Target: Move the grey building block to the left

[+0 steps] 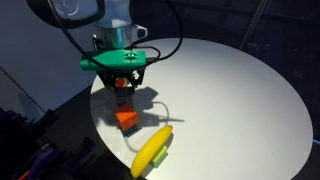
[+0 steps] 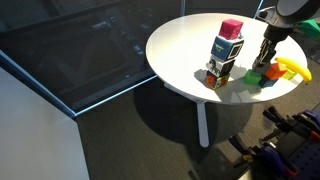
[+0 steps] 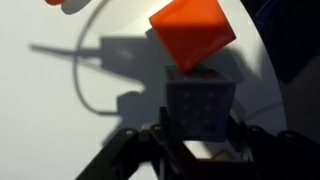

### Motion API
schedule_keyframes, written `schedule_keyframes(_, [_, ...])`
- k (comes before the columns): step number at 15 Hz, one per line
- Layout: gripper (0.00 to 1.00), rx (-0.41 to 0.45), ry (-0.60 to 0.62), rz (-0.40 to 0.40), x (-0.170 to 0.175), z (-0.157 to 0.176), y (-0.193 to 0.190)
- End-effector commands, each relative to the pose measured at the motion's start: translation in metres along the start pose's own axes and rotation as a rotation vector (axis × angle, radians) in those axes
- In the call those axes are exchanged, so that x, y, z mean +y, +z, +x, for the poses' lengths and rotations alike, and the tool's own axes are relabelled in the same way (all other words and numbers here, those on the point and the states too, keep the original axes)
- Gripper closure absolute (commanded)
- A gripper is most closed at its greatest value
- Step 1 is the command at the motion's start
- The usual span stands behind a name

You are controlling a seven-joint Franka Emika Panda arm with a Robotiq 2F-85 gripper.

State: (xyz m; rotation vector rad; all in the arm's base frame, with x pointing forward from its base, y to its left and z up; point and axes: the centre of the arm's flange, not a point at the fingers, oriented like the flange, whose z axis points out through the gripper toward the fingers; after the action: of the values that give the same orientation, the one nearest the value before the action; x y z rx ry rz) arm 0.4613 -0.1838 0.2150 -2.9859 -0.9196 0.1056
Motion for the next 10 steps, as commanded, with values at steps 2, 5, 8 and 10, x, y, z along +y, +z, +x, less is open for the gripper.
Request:
schedule_keyframes(2, [0.69,0.01,-0.004,-0.019,-0.0046,-0.0026,-0.0049])
schedule_keyframes(5, [0.69,0.008,-0.007,-0.02,-0.0043,-0.0021,-0.0033])
schedule_keyframes(8, [0.69,0.006,-0.005,-0.02,-0.0026,-0.0004,-0.0015])
schedule_keyframes(10, [0.69,0.004,-0.004,-0.019,-0.0012,0.0002,-0.0003])
